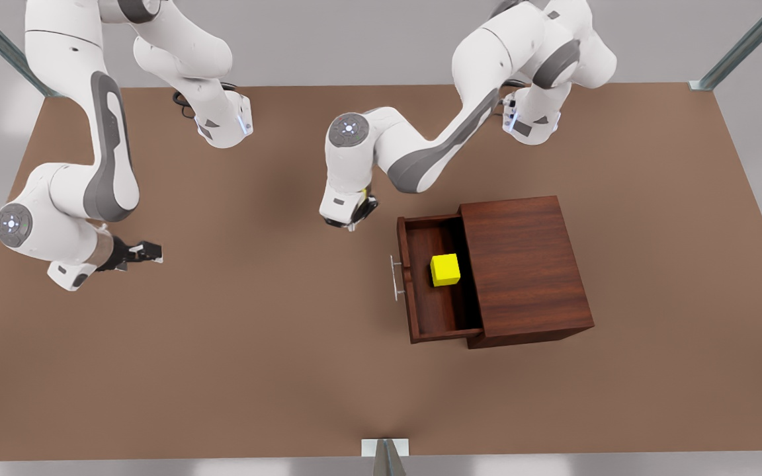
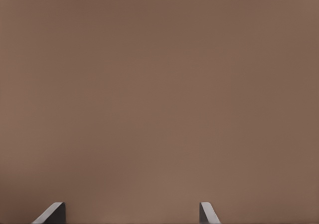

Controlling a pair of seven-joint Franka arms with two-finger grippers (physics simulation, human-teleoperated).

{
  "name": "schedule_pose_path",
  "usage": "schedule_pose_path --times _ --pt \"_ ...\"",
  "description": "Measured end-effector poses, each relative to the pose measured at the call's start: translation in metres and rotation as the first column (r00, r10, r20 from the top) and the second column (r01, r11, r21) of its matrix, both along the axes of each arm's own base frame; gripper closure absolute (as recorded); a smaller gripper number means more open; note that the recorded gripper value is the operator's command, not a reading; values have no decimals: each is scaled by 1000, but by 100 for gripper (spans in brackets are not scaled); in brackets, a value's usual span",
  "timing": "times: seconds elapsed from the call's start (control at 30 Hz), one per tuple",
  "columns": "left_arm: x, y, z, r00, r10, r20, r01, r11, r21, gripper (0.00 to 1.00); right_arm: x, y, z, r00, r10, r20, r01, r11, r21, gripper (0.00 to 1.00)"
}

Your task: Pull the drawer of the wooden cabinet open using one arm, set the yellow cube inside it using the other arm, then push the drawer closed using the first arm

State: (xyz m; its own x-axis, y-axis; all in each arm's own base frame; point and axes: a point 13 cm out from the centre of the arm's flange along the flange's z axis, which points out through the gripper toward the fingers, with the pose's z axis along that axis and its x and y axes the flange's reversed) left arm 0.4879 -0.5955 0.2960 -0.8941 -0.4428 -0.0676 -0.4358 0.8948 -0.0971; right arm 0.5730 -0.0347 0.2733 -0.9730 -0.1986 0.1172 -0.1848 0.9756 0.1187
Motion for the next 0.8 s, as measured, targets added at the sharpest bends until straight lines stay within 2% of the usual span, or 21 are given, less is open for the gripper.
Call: schedule_pose_path --times 0.17,0.37,0.63,0.8 --pt "38 5 -50 953 296 69 -295 955 -23 100 31 -9 16 999 -42 5 42 998 -55 0" --pt "78 17 -97 831 541 132 -534 841 -85 100 22 -13 3 992 -107 -63 102 992 -77 0" --pt "100 46 -123 686 713 146 -706 701 -102 100 15 -15 -2 981 -170 -93 162 982 -93 0" --pt "108 83 -119 623 771 132 -775 632 -34 100 13 -15 -3 975 -196 -101 186 977 -99 0"
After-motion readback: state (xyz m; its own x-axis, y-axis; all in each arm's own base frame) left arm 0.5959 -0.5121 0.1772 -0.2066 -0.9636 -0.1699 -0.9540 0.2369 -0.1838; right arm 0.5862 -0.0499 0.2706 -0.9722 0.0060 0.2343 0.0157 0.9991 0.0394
